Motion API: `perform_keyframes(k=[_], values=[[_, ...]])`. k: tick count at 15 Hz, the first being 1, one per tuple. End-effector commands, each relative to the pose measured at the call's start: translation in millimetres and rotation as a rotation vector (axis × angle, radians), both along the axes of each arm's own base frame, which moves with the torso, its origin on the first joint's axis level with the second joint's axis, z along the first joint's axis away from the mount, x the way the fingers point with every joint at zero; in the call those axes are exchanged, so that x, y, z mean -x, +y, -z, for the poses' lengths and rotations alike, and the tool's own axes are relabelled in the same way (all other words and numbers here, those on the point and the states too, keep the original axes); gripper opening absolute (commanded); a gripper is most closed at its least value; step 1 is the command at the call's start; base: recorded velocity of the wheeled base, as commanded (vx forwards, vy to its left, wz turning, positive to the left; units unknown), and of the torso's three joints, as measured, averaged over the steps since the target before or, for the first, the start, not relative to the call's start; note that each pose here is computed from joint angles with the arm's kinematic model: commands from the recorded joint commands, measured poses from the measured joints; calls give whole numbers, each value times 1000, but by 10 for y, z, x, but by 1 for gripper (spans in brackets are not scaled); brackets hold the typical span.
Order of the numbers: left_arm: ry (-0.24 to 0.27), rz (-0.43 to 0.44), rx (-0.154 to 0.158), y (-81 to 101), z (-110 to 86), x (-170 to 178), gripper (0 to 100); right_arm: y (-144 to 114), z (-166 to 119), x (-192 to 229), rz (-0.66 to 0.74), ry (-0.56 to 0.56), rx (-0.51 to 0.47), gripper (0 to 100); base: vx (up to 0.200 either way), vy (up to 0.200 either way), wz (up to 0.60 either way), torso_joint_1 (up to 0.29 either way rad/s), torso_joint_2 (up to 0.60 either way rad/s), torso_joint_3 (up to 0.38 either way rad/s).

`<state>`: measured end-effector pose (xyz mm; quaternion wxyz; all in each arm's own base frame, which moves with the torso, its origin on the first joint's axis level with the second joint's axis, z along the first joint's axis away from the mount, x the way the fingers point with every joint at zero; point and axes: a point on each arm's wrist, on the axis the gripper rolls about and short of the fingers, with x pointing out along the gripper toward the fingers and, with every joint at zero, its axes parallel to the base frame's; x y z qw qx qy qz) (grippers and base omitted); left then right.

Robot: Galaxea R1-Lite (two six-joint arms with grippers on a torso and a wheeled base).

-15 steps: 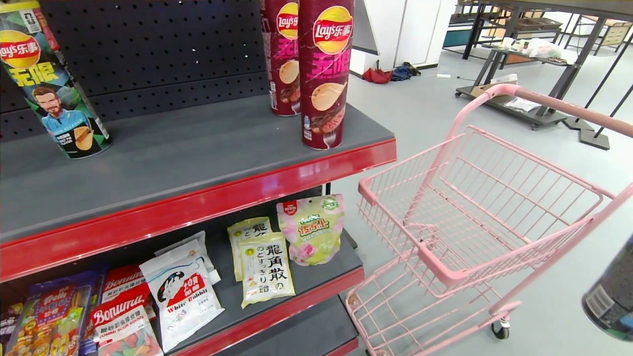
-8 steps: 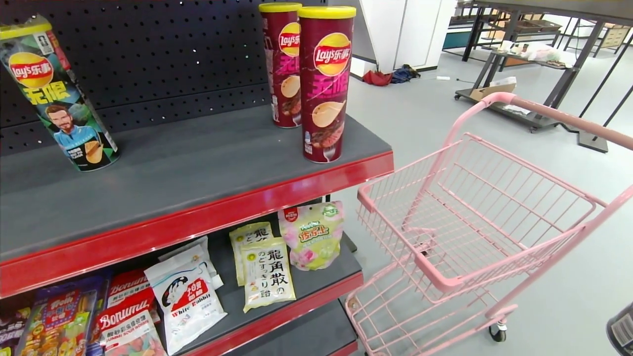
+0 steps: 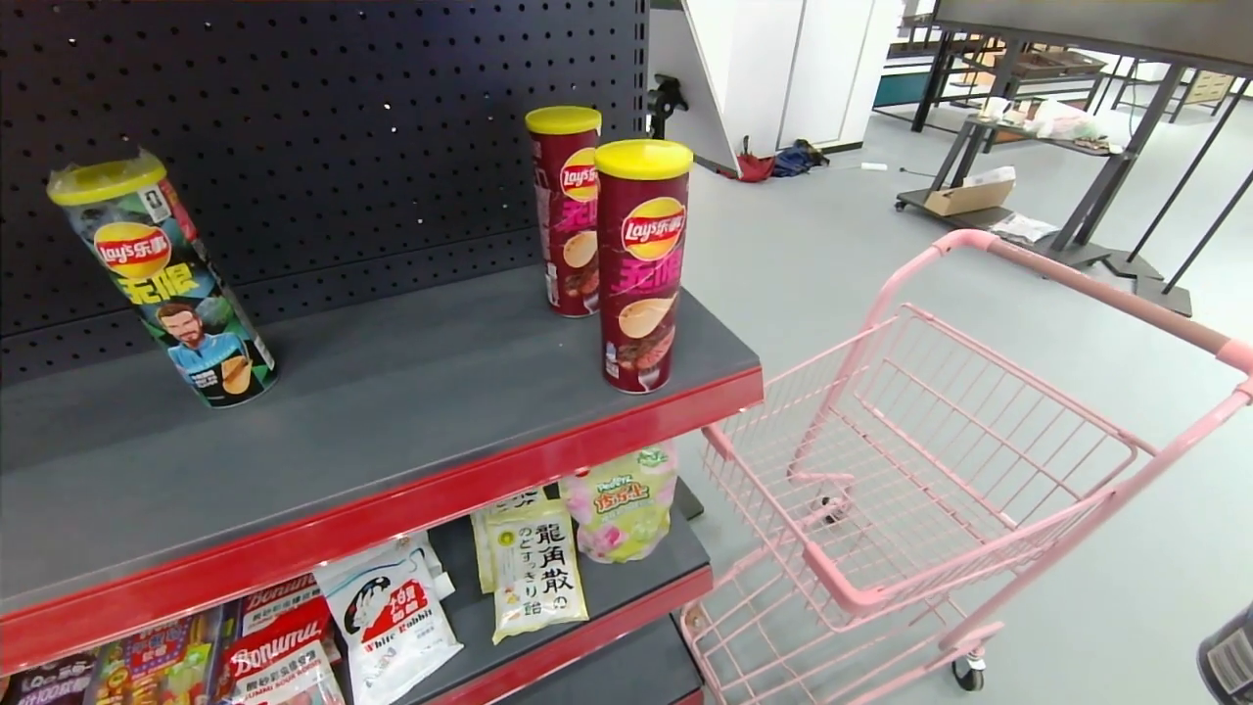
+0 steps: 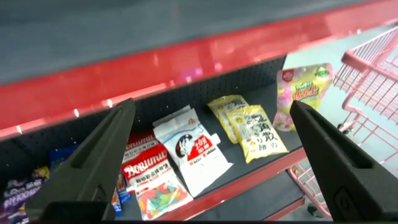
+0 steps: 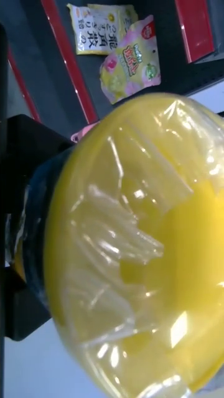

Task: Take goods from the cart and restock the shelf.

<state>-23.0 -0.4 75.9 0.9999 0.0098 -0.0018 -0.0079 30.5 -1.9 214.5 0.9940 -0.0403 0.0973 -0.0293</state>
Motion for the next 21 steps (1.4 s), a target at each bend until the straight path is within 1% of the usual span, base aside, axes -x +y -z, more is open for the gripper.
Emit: perform_keyframes(k=[1,8,10,21], values=[[0,1,0,0,-1,0,100,-1,26,-12,0,13,0,0,0,0,0,232,-608,-369],[0,0,0,0,-1,0,100,-2,80,-35,3,39,1,0,0,0,0,179,-445,-267],[0,0,0,0,-1,0,100,-2,113,-26,-4,42,35,0,0,0,0,25,-52,-28],[-1,0,0,0,-3,0,100,1,205,15,-10,49,45,0,0,0,600,5,-4,-2]])
